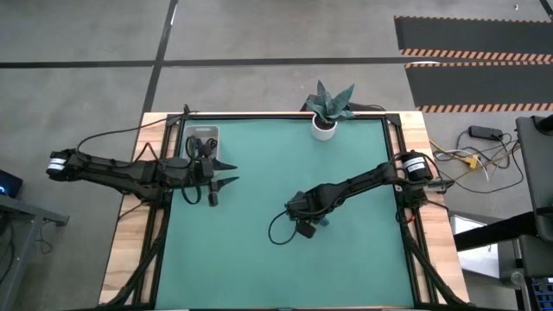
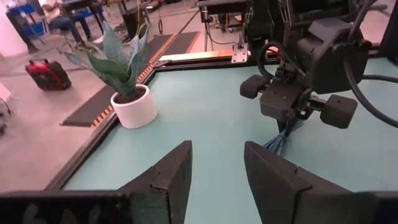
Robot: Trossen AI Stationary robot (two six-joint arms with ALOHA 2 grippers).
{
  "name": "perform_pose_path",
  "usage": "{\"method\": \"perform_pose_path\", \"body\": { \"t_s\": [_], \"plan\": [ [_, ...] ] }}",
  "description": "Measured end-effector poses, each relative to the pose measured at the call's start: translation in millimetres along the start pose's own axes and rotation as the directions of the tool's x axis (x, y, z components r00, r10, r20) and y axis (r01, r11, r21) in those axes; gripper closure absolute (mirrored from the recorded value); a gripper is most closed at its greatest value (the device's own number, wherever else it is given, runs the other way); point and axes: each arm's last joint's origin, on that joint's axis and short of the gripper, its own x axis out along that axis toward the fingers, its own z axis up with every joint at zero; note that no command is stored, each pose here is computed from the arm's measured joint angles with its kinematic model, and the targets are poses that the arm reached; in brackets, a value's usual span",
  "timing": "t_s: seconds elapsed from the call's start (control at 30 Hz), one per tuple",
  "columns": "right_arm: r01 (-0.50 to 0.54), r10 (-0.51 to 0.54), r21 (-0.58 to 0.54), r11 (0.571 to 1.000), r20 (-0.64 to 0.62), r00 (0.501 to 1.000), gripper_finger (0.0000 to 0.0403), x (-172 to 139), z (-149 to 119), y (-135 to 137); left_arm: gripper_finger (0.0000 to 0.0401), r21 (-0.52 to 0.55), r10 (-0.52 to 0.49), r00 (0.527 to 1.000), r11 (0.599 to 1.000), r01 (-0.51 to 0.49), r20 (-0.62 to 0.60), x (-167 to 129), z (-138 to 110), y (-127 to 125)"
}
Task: Pick and place USB-C Cables
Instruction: Put the blue usb cable into the gray bin
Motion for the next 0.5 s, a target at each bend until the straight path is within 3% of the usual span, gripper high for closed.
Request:
{"method": "perform_pose_path", "body": {
  "t_s": [0.23,0.5],
  "plan": [
    [0.002,0.000,-0.108,0.994,0.016,1.000,0.0385,-2,0,-1,0.0269,-0.034,0.001,1.000,0.999,-0.001,0.013,0,2,0],
    [0.037,-0.004,-0.236,0.971,0.139,0.990,0.0385,-19,2,2,0.0269,-0.068,0.000,0.999,0.998,0.003,0.042,0,4,0]
  ]
}}
